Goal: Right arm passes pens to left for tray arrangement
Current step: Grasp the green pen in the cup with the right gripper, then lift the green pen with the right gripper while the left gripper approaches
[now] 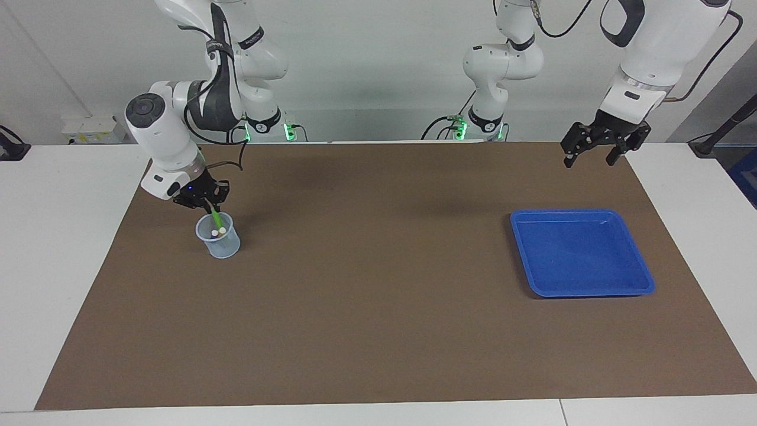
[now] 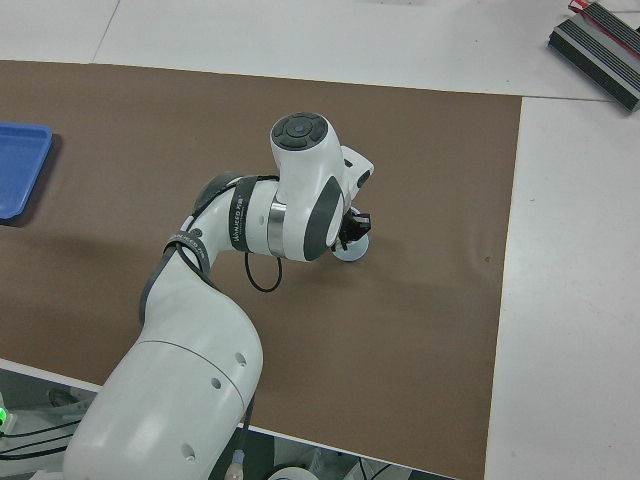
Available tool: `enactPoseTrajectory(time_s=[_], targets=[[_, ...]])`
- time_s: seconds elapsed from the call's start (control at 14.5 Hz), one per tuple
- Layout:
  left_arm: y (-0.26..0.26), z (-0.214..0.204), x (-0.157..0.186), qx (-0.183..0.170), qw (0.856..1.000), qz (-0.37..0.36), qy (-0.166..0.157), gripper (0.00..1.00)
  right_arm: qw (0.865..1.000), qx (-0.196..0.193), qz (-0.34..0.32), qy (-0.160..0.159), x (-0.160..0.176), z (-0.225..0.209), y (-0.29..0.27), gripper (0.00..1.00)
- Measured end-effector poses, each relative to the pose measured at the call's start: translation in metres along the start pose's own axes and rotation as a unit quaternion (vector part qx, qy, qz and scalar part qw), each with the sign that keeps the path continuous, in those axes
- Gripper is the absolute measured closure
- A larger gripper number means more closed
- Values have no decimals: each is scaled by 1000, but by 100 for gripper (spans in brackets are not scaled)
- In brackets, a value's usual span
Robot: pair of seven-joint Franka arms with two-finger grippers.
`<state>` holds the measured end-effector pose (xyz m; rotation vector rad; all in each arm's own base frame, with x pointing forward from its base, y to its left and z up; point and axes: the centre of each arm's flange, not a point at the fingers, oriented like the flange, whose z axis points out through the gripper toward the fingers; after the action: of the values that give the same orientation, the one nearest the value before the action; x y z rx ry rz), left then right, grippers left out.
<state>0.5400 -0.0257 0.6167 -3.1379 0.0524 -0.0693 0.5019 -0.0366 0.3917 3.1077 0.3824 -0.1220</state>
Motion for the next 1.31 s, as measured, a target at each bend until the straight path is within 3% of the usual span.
enactPoseTrajectory(time_s=[0.41,0.69,1.03,1.17,1.31], targets=[[0,0,0,0,1000,0,0,0,1000,0,-2,0,5,-17,0,82],[0,0,0,0,1000,0,0,0,999,42,9,-11,13,-68,-7,82],[0,0,0,-1,1000,-2,1,0,997,75,21,-1,18,-139,-20,82],[3,0,2,-17,999,-28,9,0,996,81,36,5,21,-163,-33,82],[11,7,5,-55,996,-72,19,0,995,82,55,16,25,-181,-49,82]])
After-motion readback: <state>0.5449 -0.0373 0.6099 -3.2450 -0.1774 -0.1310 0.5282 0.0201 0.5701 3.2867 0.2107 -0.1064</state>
